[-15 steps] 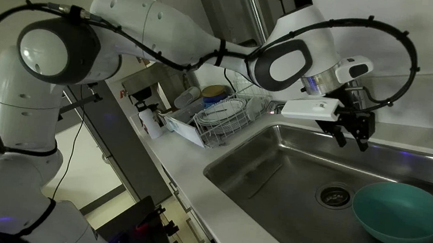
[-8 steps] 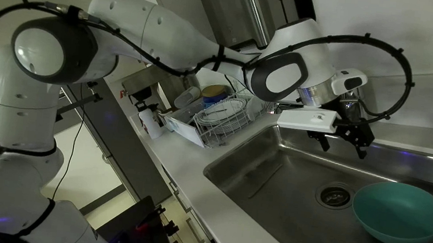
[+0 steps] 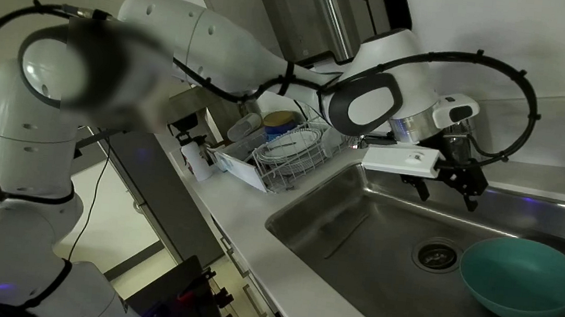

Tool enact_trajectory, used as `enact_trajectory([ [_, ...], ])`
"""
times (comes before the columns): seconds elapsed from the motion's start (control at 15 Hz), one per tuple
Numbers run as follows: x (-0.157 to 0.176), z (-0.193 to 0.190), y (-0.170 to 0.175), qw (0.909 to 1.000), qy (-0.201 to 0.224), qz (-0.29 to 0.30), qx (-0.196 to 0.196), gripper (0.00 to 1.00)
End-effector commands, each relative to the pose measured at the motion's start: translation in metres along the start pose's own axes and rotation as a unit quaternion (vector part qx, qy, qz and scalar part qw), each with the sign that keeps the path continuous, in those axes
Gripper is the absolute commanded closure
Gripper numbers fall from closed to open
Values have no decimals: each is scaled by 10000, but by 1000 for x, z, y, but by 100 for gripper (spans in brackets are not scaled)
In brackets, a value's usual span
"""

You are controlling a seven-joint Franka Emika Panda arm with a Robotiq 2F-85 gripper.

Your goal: Close the tap, put the bowl to the dish rack, and open the sink plug

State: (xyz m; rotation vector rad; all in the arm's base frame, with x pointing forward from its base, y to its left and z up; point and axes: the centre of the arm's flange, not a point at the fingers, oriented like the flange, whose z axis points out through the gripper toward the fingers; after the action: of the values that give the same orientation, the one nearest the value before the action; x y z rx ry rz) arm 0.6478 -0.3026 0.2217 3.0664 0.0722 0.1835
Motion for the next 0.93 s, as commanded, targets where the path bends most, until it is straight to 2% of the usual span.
enact_trajectory([
  [0.0, 6, 21, -1, 10000, 16, -87, -45, 0],
  [0.87, 13, 107, -11, 9999, -141, -35, 22, 0],
])
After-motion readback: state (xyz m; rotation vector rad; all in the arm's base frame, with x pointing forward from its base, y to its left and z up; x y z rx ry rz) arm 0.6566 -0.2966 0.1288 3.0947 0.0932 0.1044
